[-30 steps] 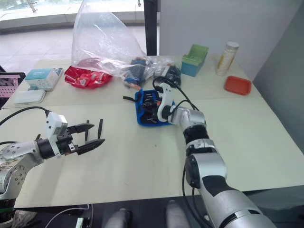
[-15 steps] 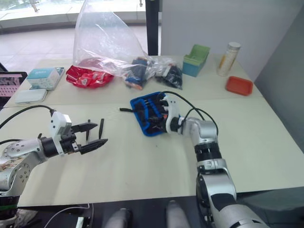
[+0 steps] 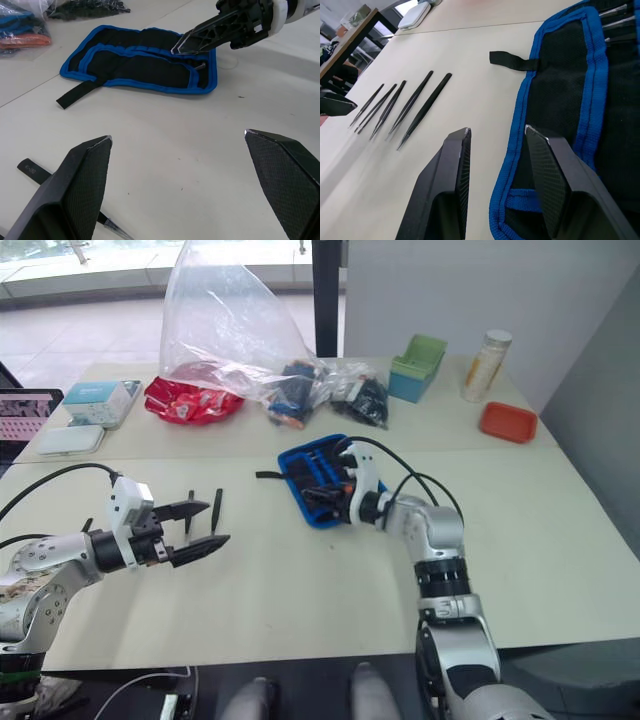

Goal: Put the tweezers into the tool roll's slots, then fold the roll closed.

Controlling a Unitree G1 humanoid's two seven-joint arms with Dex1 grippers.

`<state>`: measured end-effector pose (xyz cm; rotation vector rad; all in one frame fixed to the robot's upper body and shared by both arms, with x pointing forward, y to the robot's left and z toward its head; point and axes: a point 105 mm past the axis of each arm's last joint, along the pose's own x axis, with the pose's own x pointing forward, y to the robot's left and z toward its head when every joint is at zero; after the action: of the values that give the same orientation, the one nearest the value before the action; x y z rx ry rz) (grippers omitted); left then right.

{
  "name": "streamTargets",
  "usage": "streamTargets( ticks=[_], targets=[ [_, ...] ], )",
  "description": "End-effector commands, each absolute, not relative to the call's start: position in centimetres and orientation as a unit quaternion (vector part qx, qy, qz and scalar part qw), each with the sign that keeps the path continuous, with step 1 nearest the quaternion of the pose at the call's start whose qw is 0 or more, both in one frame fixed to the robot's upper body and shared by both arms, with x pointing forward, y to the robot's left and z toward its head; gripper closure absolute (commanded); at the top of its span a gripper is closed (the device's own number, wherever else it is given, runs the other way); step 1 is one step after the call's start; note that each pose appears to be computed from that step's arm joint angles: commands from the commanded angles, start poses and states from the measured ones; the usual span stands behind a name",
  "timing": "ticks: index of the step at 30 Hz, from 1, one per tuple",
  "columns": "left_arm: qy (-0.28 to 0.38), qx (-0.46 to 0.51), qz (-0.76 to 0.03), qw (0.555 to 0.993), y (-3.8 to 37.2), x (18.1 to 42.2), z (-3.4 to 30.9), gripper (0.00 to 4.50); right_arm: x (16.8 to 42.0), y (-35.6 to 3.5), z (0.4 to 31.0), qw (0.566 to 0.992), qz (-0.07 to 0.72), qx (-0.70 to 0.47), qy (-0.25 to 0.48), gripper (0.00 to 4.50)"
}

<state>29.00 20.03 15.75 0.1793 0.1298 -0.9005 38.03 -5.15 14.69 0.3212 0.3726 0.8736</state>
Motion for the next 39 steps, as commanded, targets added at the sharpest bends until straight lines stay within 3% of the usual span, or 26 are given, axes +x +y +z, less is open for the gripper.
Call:
streamTargets(
  ticks=[1,5,11,20,25,33,39],
  targets=[
    [0.043,0.104,-0.44,0.891,19.9,29.1,16.8,0.0,38.9,-6.7,17.4,0.895,0.396,0.172,0.112,2.67],
    [0.045,0.103,-0.443,0.89,19.8,29.1,16.6,0.0,39.5,-8.9,16.7,0.912,0.357,0.167,0.113,2.67],
    [0.046,0.105,-0.447,0.887,19.5,29.3,16.6,0.0,38.8,-8.1,15.3,0.908,0.365,0.16,0.132,0.84],
    [0.046,0.106,-0.449,0.886,19.5,29.4,16.5,0.0,38.7,-6.7,13.5,0.907,0.369,0.124,0.163,0.84],
    [0.046,0.105,-0.45,0.886,19.4,29.3,16.3,0.0,39.4,-6.8,11.2,0.915,0.328,0.103,0.212,0.84],
    [0.047,0.104,-0.448,0.887,19.5,29.2,16.2,0.0,38.3,-5.4,11.4,0.896,0.361,0.098,0.24,0.84],
    [0.047,0.107,-0.45,0.885,19.3,29.4,16.1,0.0,37.5,-3.5,12.1,0.867,0.391,0.188,0.244,0.84]
  ],
)
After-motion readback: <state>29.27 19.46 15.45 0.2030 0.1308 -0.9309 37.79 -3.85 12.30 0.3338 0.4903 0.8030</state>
